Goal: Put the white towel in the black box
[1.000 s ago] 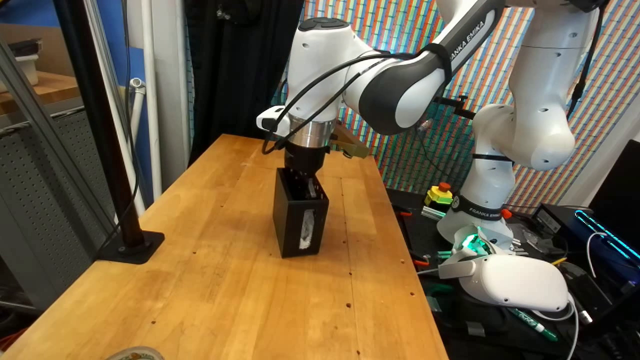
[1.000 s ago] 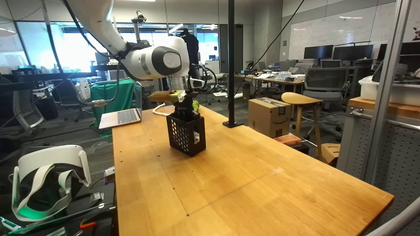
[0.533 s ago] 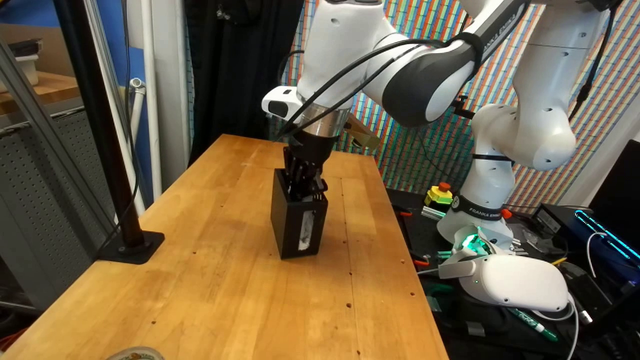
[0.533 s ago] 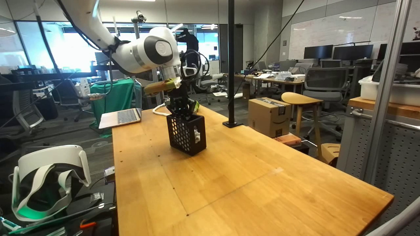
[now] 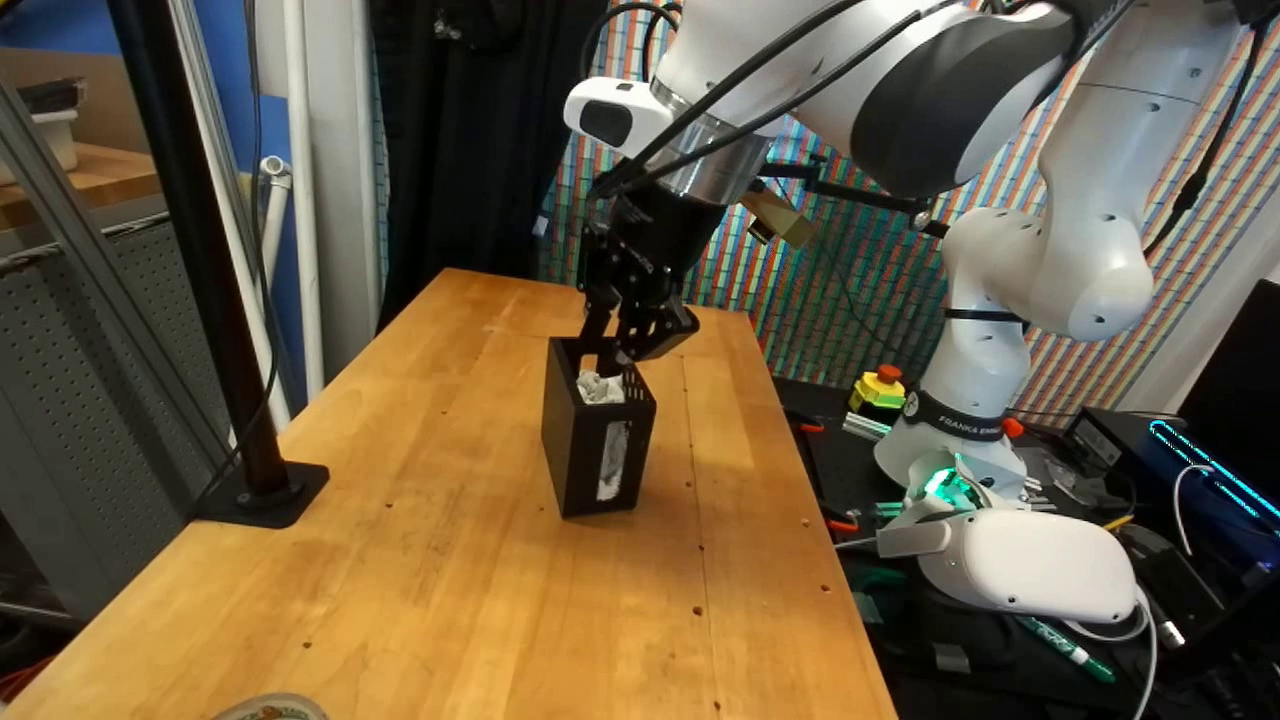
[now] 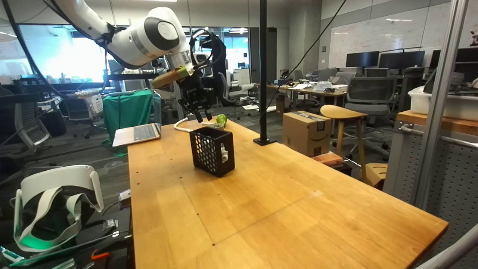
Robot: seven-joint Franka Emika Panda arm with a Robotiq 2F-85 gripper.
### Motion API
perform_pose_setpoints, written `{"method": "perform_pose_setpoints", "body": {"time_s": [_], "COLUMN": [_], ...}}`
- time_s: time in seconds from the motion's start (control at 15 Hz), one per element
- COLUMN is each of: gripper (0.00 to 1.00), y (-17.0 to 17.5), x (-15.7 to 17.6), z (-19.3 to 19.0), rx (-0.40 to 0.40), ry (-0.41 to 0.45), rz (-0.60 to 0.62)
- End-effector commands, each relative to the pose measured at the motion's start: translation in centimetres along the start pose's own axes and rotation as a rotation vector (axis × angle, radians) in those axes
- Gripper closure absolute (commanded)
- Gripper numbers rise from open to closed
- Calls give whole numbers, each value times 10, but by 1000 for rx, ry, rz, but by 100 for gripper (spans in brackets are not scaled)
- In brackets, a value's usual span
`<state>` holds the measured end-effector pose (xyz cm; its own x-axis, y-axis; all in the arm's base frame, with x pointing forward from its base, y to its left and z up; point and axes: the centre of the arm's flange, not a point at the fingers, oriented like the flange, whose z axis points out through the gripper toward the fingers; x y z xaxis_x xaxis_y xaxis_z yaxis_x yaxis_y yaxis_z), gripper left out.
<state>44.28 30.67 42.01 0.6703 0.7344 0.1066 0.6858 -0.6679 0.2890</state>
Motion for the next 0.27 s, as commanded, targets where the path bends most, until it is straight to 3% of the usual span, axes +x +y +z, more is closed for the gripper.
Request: {"method": "perform_pose_setpoints", "body": {"time_s": [0.0,0.2], "gripper": [56,56], "y": [1,1], "x": [0,0], "z": [4,9], "rx": [3,8], "ry": [-7,-16], "rz": [2,1]}}
